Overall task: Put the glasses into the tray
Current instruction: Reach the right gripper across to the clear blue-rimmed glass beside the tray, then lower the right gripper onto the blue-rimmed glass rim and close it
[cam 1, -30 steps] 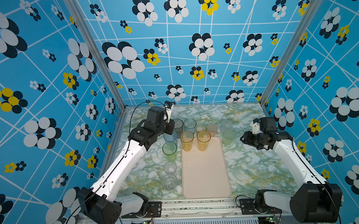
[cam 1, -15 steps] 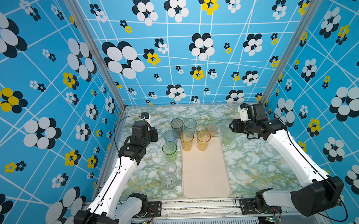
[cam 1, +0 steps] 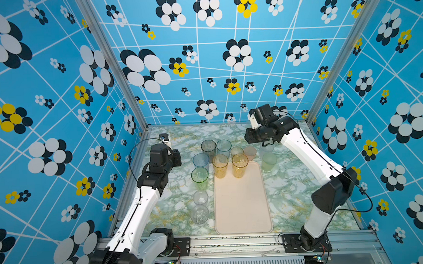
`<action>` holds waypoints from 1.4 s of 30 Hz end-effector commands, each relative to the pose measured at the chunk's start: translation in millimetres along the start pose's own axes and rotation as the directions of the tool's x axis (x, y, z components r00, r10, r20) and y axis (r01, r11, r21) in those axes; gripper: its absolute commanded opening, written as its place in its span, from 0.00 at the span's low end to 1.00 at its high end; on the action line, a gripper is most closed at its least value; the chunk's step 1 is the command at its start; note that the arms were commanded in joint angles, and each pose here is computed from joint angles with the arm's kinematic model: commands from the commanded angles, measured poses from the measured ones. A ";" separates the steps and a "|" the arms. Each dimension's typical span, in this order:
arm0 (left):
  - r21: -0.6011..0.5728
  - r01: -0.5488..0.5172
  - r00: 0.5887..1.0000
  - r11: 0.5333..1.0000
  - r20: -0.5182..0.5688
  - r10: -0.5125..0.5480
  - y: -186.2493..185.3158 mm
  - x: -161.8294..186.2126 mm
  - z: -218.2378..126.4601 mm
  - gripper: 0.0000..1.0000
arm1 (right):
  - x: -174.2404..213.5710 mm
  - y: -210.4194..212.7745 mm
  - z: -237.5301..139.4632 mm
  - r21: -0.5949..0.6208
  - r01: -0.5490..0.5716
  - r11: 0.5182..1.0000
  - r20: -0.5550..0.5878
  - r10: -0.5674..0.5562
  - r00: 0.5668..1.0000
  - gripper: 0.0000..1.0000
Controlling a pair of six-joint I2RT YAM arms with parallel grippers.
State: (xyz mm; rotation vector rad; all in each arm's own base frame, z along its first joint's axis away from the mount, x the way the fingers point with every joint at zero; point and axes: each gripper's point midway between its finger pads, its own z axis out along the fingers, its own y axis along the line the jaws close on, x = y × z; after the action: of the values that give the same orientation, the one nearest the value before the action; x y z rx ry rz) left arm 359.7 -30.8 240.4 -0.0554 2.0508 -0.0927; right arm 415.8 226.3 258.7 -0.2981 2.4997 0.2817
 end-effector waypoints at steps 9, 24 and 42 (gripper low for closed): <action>0.027 0.007 1.000 1.000 -0.006 -0.006 -1.1 5.8 14.6 0.35 | -3.6 31.0 45.5 -0.015 0.104 0.994 -0.154 -0.105 0.983 0.31; 0.037 0.007 1.000 0.999 -0.015 -0.006 2.3 6.2 13.6 0.36 | 15.7 42.0 100.6 -0.028 0.103 0.994 -0.272 -0.107 0.956 0.29; 0.046 0.026 1.000 0.999 -0.017 -0.026 6.0 6.0 16.1 0.35 | 16.9 52.9 119.2 -0.060 0.085 0.995 -0.272 -0.098 0.957 0.27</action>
State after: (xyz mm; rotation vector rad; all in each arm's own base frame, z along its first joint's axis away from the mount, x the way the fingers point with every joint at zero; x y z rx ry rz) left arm 367.7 -26.8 224.9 -0.0566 2.0764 -0.1481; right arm 453.9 297.8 160.5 -0.4979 2.7465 0.2535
